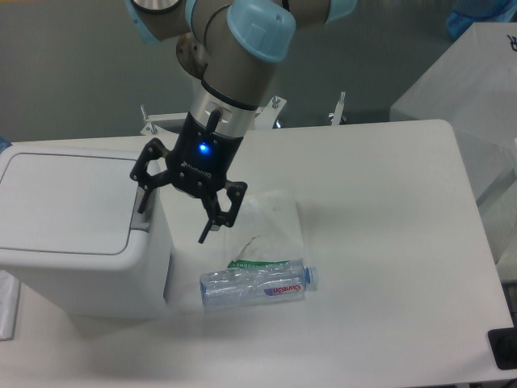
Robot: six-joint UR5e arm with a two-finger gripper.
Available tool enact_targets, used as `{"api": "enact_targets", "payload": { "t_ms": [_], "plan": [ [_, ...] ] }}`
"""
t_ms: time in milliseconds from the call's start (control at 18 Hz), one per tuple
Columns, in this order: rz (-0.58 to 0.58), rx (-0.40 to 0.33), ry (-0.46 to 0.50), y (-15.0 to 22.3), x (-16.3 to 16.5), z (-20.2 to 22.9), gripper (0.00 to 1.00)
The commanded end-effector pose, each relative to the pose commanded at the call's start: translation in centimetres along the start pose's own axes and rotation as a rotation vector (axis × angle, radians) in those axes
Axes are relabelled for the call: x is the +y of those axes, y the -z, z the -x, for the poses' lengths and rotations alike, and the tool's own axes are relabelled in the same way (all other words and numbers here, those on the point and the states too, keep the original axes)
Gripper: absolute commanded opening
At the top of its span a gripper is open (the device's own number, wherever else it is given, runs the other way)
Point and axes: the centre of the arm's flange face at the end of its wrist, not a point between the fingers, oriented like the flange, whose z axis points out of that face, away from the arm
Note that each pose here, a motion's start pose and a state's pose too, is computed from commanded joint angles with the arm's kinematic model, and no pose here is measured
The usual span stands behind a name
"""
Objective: Open the trash can
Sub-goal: 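Hold the gripper in place as the lid flips open, then lift the gripper away from the open trash can toward the bottle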
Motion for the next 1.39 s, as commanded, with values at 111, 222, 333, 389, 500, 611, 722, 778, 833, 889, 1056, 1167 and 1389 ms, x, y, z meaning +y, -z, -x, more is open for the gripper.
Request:
{"api": "enact_targets", "payload": {
  "t_ms": [111,222,333,389,500,611,722,778,833,889,1056,1167,1389],
  "plan": [
    [0.001,0.001,0.002,-0.1,0.1,0.0,1.0],
    [0.0,0.001,0.016,-0.1,-0.1,0.0,1.0],
    [-0.009,-0.002,0.045,0.3,-0.3,0.0,1.0],
    [-0.013,-0.003,0.058,0.5,-0.5,-0.1,1.0],
    [-0.013,-0.004,0.066,0.5,-0.5,-0.1,1.0],
    [-0.012,-0.004,0.066,0.4,-0.4,0.0,1.0],
    [-0.016,-0.003,0.064,0.6,-0.6,-0.1,1.0],
    [-0.021,-0.006,0.061,0.8,-0.8,-0.1,1.0],
    [-0.027,-0.008,0.057,1.1,-1.1,-0.2,1.0],
    [-0.036,-0.011,0.051,1.5,-1.6,-0.1,1.0],
    [-0.063,-0.046,0.029,2.6,-3.8,1.6,1.0],
    [-0.056,-0.064,0.056,1.9,-3.8,4.6,1.0],
    [-0.002,-0.093,0.104,-1.2,-1.9,9.5,1.0]
  ]
}}
